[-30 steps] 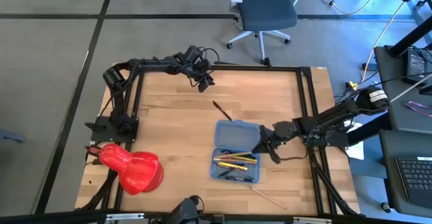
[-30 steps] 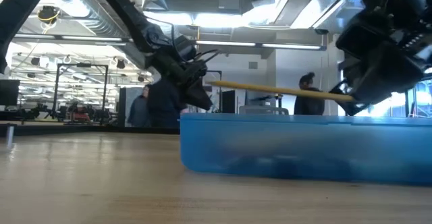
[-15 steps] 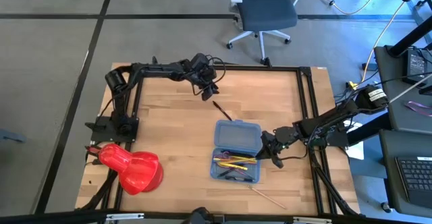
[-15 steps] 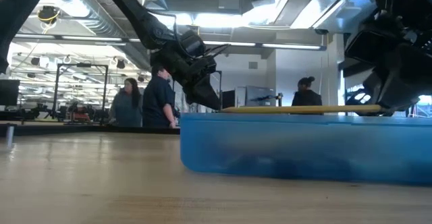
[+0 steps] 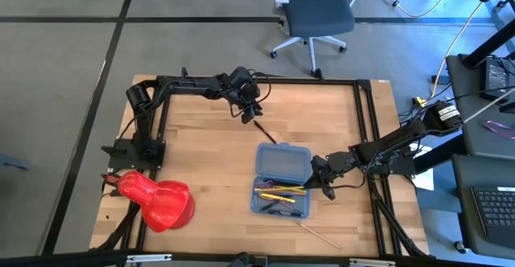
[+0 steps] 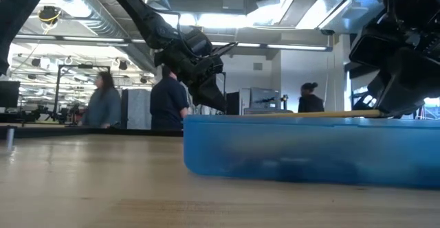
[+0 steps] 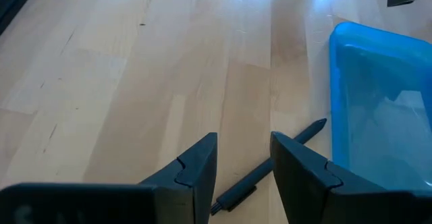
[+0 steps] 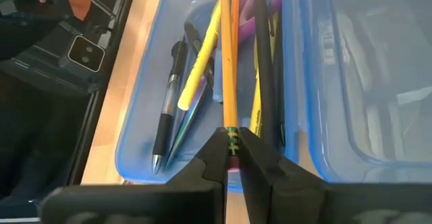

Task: Pick & place school supplies into a supply box
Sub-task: Put the top right yellow pencil into the blue supply box

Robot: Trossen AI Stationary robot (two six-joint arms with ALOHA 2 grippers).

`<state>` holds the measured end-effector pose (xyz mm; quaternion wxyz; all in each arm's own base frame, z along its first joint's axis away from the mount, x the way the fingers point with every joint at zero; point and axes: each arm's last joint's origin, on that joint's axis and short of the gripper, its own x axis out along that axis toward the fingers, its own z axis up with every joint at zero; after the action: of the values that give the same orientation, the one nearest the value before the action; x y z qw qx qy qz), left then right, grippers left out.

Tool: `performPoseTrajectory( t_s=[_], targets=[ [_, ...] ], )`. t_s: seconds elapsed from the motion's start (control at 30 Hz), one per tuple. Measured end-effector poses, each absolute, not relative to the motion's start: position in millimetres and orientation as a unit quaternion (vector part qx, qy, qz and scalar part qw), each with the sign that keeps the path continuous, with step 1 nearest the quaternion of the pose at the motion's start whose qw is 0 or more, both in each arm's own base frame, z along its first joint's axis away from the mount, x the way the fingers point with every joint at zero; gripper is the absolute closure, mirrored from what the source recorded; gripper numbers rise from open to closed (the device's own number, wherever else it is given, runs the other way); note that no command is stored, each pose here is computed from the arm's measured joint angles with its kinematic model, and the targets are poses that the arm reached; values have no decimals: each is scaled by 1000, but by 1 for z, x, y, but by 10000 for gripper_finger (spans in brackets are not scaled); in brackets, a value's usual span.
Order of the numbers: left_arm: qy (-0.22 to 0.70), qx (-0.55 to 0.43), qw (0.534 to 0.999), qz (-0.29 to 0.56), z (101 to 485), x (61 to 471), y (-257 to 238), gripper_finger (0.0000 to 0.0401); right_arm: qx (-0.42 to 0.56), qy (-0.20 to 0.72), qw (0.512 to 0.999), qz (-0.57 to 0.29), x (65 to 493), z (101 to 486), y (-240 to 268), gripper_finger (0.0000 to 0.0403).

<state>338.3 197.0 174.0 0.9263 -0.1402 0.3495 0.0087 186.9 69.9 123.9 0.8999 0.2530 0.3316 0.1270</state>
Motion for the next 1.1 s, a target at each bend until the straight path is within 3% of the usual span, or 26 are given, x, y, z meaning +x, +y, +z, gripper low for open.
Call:
performPoseTrajectory(
  t_s=[0.47,0.83,1.1],
  targets=[
    [350,-133,927,3,174,340,195,271,249,317,906,124,187,125,77,375],
    [356,-20,932,-71,173,356,161,271,277,340,892,108,191,112,80,375],
    [428,78,899,-51,166,361,136,272,261,312,904,128,193,116,82,367]
  ],
)
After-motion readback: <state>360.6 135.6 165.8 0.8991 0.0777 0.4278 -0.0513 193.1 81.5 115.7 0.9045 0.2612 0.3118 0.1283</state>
